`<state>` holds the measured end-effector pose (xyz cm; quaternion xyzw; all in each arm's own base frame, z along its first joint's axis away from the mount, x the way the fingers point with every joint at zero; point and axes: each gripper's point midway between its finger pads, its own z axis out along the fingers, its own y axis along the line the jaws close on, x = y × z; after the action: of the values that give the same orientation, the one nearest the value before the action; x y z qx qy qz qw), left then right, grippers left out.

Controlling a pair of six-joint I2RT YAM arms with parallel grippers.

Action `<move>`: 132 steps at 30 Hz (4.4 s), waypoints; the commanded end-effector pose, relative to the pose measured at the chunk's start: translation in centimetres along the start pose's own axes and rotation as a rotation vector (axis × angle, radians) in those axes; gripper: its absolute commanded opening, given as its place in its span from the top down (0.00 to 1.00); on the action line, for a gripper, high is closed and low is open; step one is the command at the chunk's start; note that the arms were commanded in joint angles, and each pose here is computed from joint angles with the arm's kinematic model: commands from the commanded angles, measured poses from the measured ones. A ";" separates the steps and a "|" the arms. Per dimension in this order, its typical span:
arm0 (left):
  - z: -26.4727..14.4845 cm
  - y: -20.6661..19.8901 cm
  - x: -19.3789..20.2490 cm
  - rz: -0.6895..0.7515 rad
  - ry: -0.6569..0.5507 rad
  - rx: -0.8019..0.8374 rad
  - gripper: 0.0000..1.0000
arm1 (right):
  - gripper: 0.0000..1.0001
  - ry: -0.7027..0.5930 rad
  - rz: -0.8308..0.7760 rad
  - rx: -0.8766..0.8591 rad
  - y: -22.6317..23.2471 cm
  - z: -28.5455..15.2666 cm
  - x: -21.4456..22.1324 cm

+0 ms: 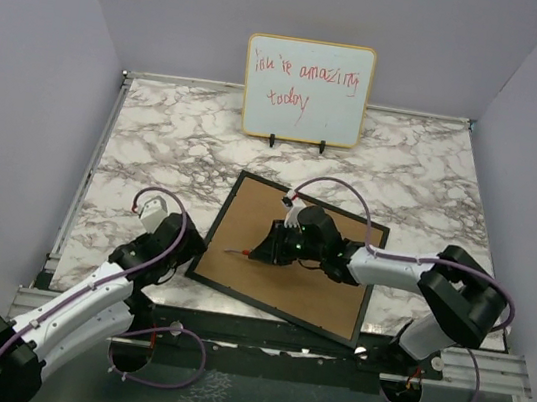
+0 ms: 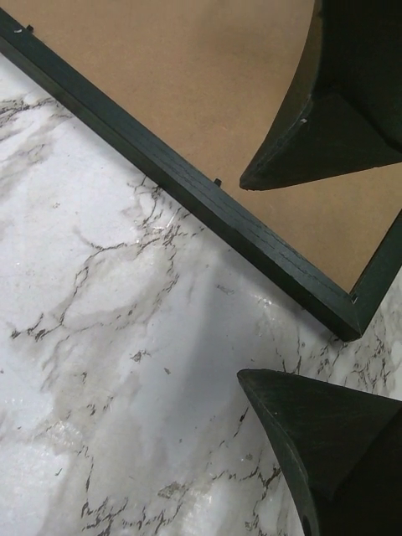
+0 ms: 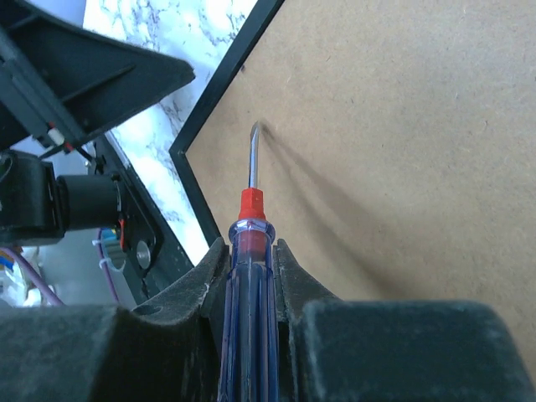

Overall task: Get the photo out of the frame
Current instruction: Release the photo frame item from the photo frame.

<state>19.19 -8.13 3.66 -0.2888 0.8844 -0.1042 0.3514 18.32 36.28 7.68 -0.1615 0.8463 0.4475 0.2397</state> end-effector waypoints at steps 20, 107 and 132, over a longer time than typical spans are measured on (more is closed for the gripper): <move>-0.2 0.6 2.6 -0.074 0.105 0.022 0.34 | 0.99 0.018 0.151 0.025 -0.8 4.3 -0.2; 1.4 -0.6 5.8 0.134 0.255 0.069 0.92 | 0.99 0.072 -0.110 0.258 0.5 7.0 -6.6; 0.9 -1.3 4.8 0.125 0.212 0.104 0.56 | 0.99 0.040 -0.168 0.096 2.4 3.1 -6.5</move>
<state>19.65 -12.46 2.44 -0.2082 0.9088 -0.1753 0.3162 24.42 40.01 10.16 -0.2098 0.8825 0.3283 0.2636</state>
